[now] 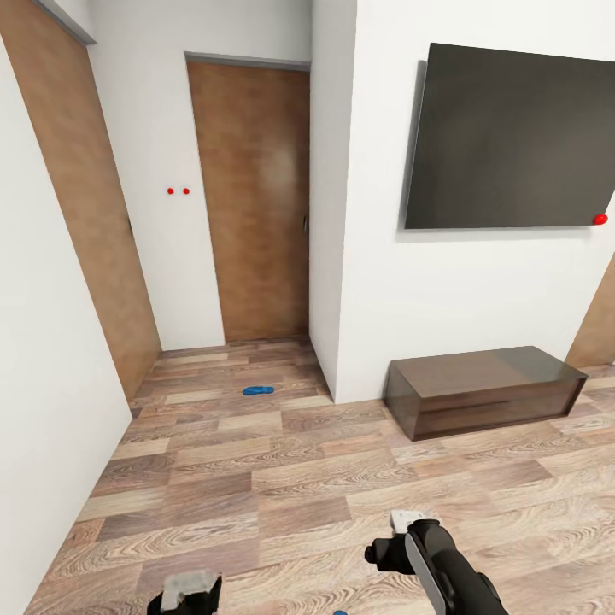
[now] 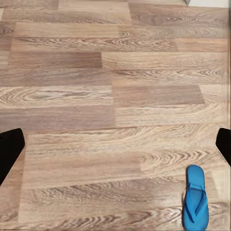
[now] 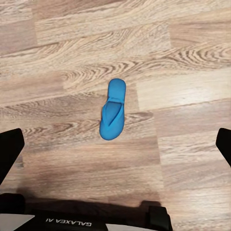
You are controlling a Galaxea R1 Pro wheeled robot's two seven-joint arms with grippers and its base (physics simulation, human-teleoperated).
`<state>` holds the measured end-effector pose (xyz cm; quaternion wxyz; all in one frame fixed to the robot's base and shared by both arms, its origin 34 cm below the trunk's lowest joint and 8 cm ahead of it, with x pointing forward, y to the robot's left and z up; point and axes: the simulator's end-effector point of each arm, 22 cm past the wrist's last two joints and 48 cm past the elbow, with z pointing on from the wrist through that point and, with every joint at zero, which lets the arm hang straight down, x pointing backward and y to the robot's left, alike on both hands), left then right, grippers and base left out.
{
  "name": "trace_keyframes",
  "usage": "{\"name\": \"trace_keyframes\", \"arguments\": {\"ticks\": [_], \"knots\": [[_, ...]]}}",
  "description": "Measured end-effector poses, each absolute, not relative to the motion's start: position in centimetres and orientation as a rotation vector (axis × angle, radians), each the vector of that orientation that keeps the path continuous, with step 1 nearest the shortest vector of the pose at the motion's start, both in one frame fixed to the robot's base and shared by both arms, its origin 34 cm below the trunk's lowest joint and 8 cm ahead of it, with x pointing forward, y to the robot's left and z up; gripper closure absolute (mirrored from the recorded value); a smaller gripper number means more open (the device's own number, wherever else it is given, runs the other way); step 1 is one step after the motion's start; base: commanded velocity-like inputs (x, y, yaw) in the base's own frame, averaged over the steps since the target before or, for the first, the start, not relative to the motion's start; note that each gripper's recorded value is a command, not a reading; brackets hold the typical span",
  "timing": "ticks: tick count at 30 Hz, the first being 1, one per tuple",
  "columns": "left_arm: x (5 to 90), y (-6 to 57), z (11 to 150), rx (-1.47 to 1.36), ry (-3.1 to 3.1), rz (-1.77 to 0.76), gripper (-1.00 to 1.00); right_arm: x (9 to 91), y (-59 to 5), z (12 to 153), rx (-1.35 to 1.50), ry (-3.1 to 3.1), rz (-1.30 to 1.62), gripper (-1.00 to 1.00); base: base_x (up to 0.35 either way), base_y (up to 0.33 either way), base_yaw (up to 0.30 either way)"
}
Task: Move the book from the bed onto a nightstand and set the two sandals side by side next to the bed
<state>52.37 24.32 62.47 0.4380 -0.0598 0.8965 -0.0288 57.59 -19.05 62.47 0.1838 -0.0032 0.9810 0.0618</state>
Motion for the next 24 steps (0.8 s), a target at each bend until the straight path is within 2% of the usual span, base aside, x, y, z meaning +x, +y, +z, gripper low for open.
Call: {"name": "trace_keyframes", "arguments": {"ticks": [7,13,16,17,24], "knots": [[57.7,23.1,73.8,-0.118,2.186,-0.128,-1.00,57.6,-19.1,62.5,-0.008,2.765,0.173,-1.00,0.000,0.000,0.000],[56.0,21.8,72.2,-0.138,2.308,-0.193,-1.00,57.6,-19.1,62.5,-0.008,2.765,0.175,-1.00,0.000,0.000,0.000],[55.4,23.2,70.9,-0.161,2.339,-0.177,-1.00,57.6,-19.1,62.5,-0.007,2.765,0.174,-1.00,0.000,0.000,0.000],[55.2,25.8,70.3,-0.197,2.342,-0.158,-1.00,57.6,-19.1,62.5,-0.007,2.765,0.174,-1.00,0.000,0.000,0.000],[53.5,26.7,68.8,-0.099,2.329,-0.527,-1.00,57.7,-19.1,62.5,-0.007,2.763,0.175,-1.00,0.000,0.000,0.000]]}}
